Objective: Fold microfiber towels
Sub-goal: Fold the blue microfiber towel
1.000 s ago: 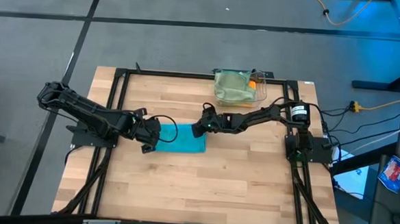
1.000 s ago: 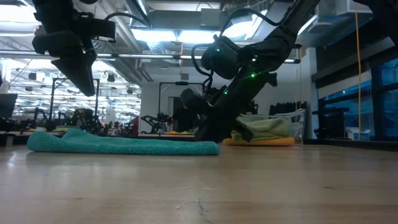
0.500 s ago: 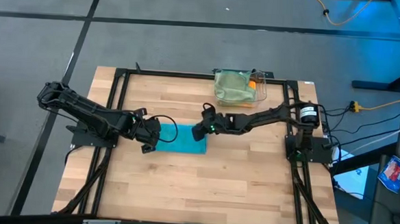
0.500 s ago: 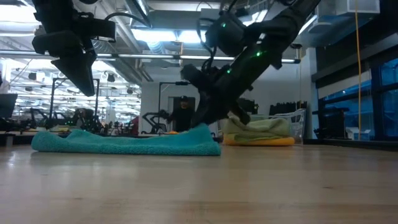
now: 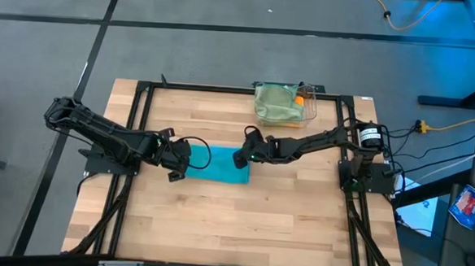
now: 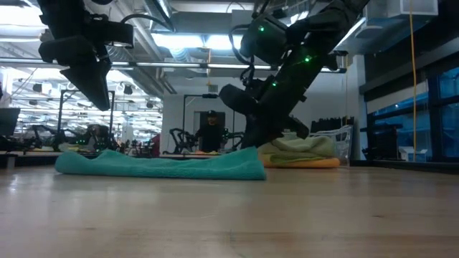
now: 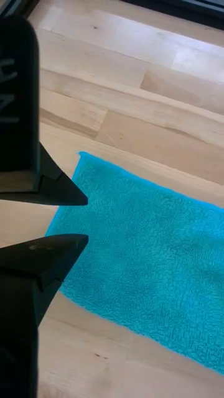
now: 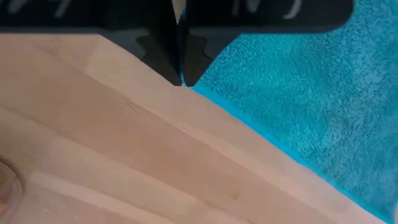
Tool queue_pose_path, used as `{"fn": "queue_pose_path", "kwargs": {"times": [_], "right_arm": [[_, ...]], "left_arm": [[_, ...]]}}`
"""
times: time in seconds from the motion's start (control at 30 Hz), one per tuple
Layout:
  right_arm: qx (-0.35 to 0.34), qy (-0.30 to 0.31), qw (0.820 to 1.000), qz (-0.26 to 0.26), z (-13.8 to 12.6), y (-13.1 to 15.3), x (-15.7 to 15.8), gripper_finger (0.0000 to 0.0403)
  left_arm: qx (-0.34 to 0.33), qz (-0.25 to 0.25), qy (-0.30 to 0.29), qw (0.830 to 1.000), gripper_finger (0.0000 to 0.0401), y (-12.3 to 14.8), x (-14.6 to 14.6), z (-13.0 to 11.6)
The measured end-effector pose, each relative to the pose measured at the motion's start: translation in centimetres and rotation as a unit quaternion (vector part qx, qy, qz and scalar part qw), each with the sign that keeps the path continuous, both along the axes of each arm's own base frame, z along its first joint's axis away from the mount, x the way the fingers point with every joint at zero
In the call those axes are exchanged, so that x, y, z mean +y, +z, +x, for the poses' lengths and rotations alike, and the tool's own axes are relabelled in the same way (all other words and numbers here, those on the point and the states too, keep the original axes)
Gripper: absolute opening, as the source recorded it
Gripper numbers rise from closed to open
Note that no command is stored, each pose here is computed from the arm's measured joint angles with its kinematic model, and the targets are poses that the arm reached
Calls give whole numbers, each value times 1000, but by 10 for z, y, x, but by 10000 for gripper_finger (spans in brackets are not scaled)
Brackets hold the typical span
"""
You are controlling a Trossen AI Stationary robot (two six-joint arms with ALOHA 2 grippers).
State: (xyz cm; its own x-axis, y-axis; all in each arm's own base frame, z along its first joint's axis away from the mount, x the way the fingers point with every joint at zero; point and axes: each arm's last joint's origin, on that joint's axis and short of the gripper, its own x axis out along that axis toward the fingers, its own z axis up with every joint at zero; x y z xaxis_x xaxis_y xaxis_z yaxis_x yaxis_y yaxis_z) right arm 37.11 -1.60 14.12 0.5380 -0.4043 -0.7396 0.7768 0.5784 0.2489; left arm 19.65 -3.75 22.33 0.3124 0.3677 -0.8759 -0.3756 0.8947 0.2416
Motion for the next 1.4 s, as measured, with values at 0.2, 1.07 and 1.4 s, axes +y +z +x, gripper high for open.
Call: {"fn": "queue_pose_path", "kwargs": {"times": [0.2,1.07,1.4], "right_arm": [[20,14,1000,-11,-2,-1,-1,59],[13,98,986,-135,-37,87,18,117],[-16,74,979,-187,-74,137,31,117]], "left_arm": [[-1,0,3,1000,77,0,0,0],[-210,-64,-33,975,76,-14,-20,43],[-304,-41,-51,951,76,-55,-7,107]]}}
